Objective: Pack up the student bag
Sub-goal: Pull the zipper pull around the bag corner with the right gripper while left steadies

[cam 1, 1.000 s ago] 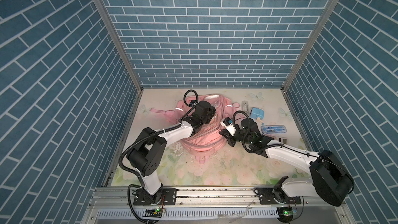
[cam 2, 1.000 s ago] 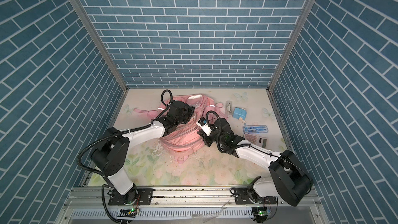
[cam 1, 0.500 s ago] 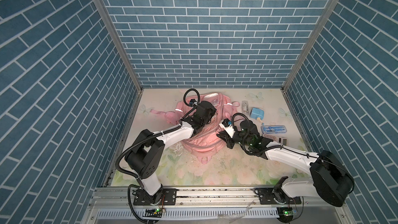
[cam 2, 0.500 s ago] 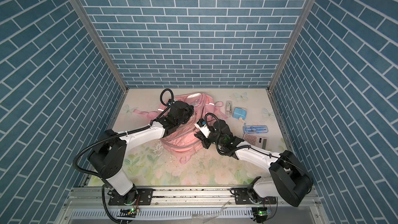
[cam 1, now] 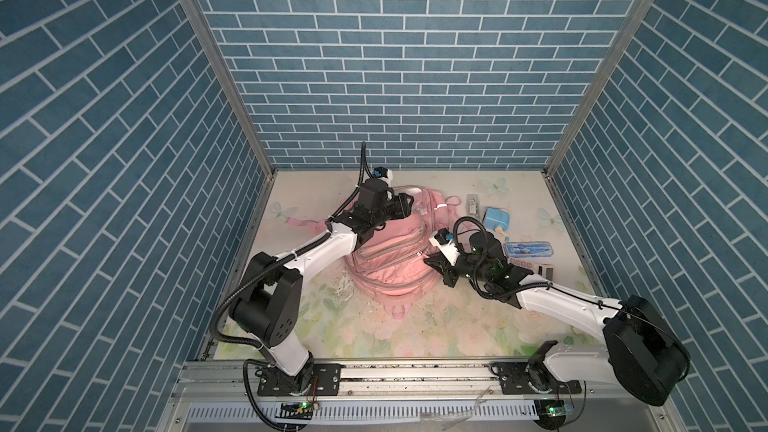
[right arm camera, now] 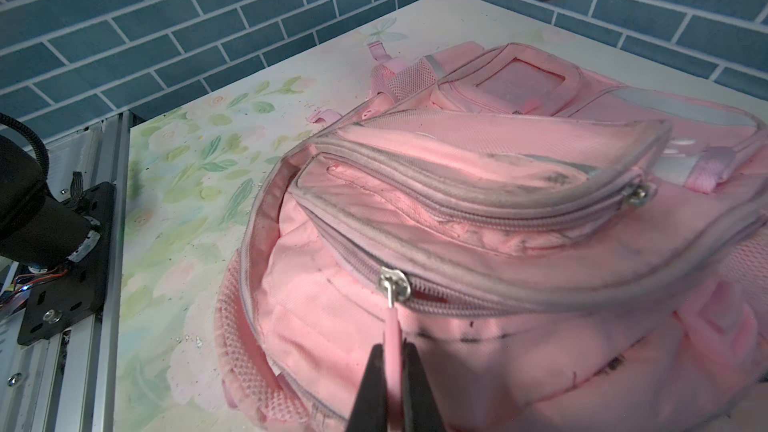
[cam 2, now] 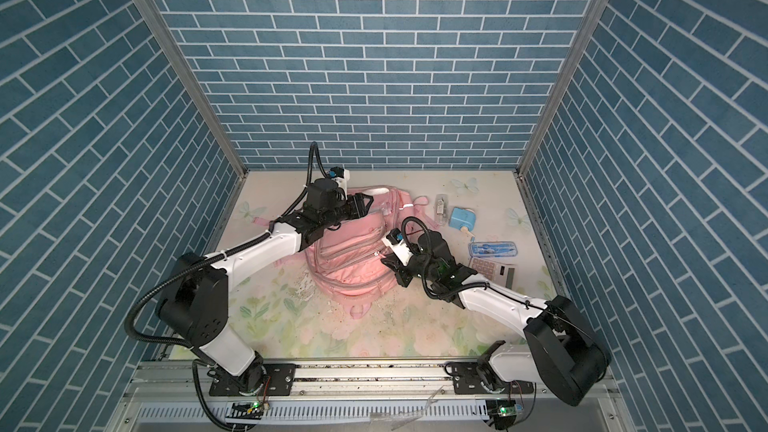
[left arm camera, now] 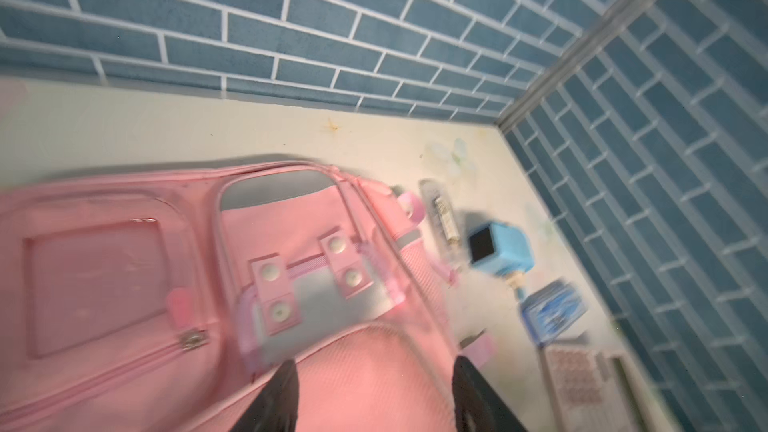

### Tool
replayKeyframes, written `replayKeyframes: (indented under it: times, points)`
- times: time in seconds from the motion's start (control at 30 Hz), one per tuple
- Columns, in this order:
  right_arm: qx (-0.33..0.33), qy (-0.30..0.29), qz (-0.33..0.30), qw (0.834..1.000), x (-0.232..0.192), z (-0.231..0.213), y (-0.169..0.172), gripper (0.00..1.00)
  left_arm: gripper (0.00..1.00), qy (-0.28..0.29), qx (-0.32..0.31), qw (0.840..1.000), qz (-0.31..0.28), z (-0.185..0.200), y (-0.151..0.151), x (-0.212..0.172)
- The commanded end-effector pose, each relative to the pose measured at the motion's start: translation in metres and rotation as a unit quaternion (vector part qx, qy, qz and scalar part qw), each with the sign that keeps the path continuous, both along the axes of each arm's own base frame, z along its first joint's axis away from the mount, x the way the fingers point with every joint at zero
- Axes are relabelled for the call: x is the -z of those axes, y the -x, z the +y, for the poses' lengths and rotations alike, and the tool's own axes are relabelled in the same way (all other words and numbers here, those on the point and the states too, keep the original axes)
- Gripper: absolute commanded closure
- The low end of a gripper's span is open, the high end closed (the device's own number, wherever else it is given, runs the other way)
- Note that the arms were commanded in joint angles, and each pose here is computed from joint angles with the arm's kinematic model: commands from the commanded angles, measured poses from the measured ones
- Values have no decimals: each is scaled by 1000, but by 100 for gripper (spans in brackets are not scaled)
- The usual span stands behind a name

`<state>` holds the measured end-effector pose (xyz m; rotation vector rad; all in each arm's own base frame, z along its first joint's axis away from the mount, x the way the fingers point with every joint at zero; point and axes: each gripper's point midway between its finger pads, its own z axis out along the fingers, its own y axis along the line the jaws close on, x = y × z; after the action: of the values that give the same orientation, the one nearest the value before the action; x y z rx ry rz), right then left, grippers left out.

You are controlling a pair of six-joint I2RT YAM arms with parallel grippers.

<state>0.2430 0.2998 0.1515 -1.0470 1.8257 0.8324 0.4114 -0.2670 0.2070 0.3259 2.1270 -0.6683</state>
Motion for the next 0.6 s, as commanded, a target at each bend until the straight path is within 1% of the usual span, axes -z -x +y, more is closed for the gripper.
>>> replayKeyframes:
  times: [0.0, 0.07, 0.17, 0.27, 0.33, 0.43, 0.57]
  points:
    - [-7, -27, -22, 999, -20, 1, 0, 100, 39, -192, 211, 954, -86, 9, 59, 23]
    - [-6, -29, -20, 999, -21, 1, 0, 100, 39, -222, 260, 931, -129, 14, 79, 27]
    - [-7, -27, -16, 999, -20, 2, 0, 100, 38, -221, 305, 909, -176, 14, 101, 24]
    - [-9, -25, -14, 1000, -20, 2, 0, 100, 37, -237, 325, 894, -196, 17, 110, 29]
    - [-14, -23, -13, 1000, -19, 2, 1, 100, 37, -252, 332, 889, -188, 20, 110, 40]
    - [-16, -21, -11, 1000, -18, 3, 1, 100, 37, -262, 332, 889, -173, 19, 105, 52]
    - [-12, -23, -9, 1000, -20, 3, 0, 100, 37, -276, 316, 894, -157, 20, 96, 68]
